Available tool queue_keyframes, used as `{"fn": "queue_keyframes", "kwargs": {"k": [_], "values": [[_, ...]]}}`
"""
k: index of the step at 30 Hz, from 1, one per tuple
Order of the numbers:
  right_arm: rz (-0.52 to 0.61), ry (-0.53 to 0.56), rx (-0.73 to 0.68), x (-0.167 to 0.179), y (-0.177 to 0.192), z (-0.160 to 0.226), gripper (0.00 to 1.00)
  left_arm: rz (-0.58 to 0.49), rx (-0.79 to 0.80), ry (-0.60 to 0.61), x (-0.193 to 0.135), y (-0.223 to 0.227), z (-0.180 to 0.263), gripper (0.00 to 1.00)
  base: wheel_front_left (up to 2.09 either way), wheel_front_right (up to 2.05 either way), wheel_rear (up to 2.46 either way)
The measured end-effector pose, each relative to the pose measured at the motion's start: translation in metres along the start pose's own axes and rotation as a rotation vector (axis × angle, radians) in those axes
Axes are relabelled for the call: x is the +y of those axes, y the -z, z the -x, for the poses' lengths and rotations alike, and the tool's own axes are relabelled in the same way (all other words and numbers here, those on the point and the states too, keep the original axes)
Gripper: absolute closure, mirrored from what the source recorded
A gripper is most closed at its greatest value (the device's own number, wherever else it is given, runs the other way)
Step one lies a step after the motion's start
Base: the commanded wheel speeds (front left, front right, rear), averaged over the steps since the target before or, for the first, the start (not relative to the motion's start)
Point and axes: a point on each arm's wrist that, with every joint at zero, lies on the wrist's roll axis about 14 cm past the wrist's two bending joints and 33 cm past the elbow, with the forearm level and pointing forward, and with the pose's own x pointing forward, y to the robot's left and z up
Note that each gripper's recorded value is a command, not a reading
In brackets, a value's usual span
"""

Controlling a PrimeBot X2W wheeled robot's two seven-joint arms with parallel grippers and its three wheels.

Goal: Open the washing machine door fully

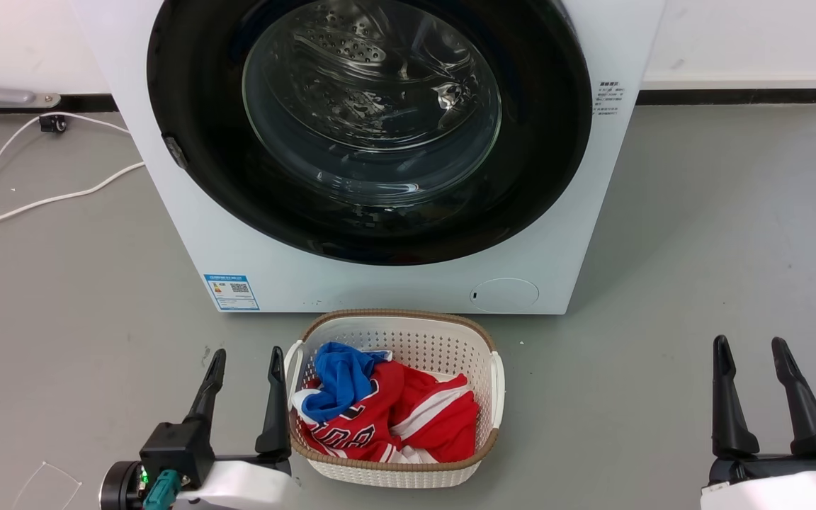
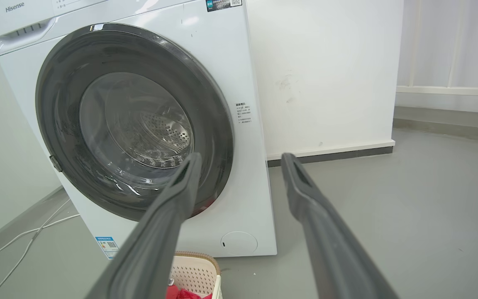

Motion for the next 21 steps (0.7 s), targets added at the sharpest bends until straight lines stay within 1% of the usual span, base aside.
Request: {"fn": "queue_keyframes", "kwargs": {"k": [13, 21], "values": [[0.068, -0.024, -0.015, 0.0045, -0.0029, 0.0017, 0.0, -0.059, 0.007, 0.016, -0.0037, 0.0059, 0.0032, 0.0, 0.0, 0.0, 0.0], [0.058, -0.023, -0.013, 0.0046, -0.002, 0.0018, 0.0, -0.056, 0.016, 0.014, -0.0033, 0.009, 0.004, 0.0, 0.0, 0.0, 0.0]]}}
